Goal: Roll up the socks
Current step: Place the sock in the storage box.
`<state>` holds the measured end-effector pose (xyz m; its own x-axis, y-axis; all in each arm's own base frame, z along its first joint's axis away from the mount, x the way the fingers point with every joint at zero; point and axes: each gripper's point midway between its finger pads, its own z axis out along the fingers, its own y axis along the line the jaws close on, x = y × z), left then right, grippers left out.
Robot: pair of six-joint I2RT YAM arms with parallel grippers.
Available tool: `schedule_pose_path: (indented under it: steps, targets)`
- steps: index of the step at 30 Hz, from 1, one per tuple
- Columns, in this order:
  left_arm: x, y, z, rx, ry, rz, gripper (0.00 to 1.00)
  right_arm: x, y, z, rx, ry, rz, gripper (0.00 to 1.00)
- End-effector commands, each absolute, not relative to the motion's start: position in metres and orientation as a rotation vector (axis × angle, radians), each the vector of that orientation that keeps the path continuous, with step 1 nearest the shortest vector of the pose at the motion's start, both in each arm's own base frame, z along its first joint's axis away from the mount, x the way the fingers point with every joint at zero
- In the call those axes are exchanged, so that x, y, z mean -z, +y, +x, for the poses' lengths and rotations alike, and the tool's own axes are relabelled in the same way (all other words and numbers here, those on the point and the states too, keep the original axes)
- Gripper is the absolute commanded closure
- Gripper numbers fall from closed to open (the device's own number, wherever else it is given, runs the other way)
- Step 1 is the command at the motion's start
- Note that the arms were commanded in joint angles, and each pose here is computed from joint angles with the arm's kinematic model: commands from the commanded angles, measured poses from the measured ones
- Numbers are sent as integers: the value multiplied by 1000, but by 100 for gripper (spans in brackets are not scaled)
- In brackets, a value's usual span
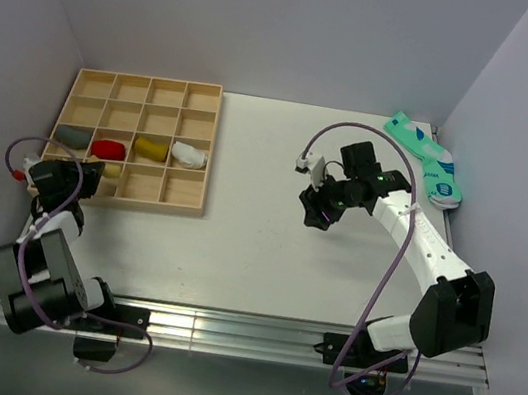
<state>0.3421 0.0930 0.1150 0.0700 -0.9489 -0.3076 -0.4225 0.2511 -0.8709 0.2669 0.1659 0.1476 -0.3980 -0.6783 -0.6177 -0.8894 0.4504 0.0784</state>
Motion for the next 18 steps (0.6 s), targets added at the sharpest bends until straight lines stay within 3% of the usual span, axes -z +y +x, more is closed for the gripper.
schedule_pose_path:
  steps: [1,18]
  targets:
    - [-133,99,363,683,1536,-1201,100,-164,174,283,-558,2113,-1319,43]
    - [-56,120,368,539,1732,-1412,100,-147,174,285,-582,2143,-1338,44]
